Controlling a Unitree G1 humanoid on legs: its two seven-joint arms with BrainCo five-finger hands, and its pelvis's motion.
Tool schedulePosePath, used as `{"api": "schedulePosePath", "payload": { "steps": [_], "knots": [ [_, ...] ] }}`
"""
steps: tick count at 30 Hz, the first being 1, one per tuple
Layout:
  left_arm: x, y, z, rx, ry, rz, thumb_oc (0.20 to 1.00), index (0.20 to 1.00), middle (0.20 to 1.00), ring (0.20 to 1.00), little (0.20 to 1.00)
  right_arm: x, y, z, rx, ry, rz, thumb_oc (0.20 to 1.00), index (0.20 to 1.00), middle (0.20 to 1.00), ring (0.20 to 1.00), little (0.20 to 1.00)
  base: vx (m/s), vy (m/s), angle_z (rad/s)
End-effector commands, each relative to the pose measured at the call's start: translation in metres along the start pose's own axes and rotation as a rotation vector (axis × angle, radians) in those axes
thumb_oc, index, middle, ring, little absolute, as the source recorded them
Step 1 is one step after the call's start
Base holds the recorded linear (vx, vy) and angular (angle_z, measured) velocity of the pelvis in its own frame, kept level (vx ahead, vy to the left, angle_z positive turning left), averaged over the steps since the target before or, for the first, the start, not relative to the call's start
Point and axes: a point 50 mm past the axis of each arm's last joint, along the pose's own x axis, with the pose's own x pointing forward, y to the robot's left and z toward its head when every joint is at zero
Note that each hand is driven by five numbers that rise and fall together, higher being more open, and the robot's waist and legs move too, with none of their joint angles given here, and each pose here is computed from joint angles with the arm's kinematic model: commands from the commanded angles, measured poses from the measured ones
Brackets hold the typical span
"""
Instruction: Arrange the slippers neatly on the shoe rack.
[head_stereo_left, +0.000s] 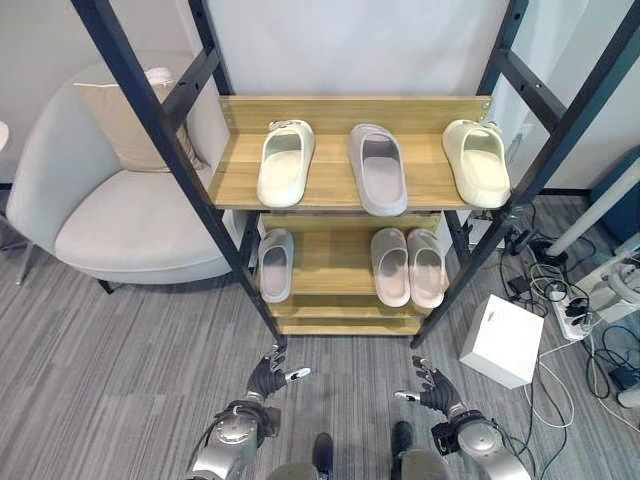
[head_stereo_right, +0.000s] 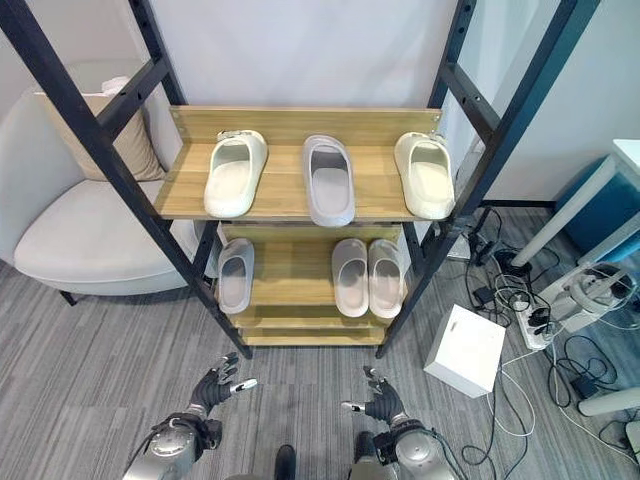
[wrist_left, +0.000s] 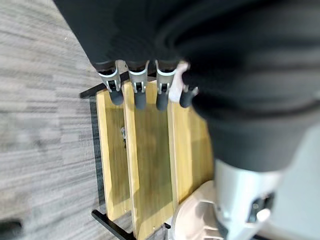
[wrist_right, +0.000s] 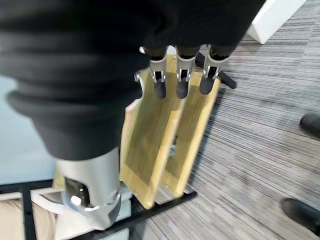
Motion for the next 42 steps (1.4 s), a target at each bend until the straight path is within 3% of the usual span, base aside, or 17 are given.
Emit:
{"api": "schedulePosePath", "payload": {
  "steps": [1,8,11,15,21,24,29,42],
  "knots": [
    [0.009,-0.006,0.028,-0.012,-0.125,-0.018,1.000,1.000,1.000,1.000,1.000,0.008,-0.009,0.028,-0.016,-0.114,-0.017,1.000,1.000,1.000,1.000,1.000,0.05,-0.076,0.08],
    [0.007,-0.014,0.030,-0.041,-0.141,-0.041,1.000,1.000,1.000,1.000,1.000,0.003,-0.017,0.029,-0.078,-0.140,-0.066,1.000,1.000,1.000,1.000,1.000,0.07,-0.116,0.00],
    [0.007,-0.024,0.039,-0.033,-0.186,-0.039,1.000,1.000,1.000,1.000,1.000,-0.009,-0.046,0.072,-0.452,-0.366,-0.265,1.000,1.000,1.000,1.000,1.000,0.06,-0.091,0.03],
    [0.007,-0.028,0.042,-0.004,-0.206,-0.047,1.000,1.000,1.000,1.000,1.000,-0.038,-0.055,0.117,-0.641,-0.620,-0.374,1.000,1.000,1.000,1.000,1.000,0.01,-0.018,0.00],
    [0.004,-0.029,0.038,0.018,-0.208,-0.041,1.000,1.000,1.000,1.000,1.000,-0.070,-0.044,0.157,-0.744,-0.903,-0.451,1.000,1.000,1.000,1.000,1.000,0.01,-0.004,-0.05],
    [0.003,-0.031,0.038,0.020,-0.213,-0.050,1.000,1.000,1.000,1.000,1.000,-0.071,-0.045,0.175,-0.735,-0.977,-0.491,1.000,1.000,1.000,1.000,1.000,0.00,0.005,-0.01],
    [0.003,-0.033,0.038,0.005,-0.208,-0.084,1.000,1.000,1.000,1.000,1.000,-0.057,-0.062,0.248,-0.631,-1.136,-0.616,1.000,1.000,1.000,1.000,1.000,0.00,0.035,-0.01],
    [0.000,-0.028,0.020,-0.011,-0.124,-0.137,1.000,1.000,1.000,1.000,1.000,-0.029,-0.115,0.332,-0.641,-1.034,-0.798,1.000,1.000,1.000,1.000,1.000,0.03,0.031,0.14]
  ]
}}
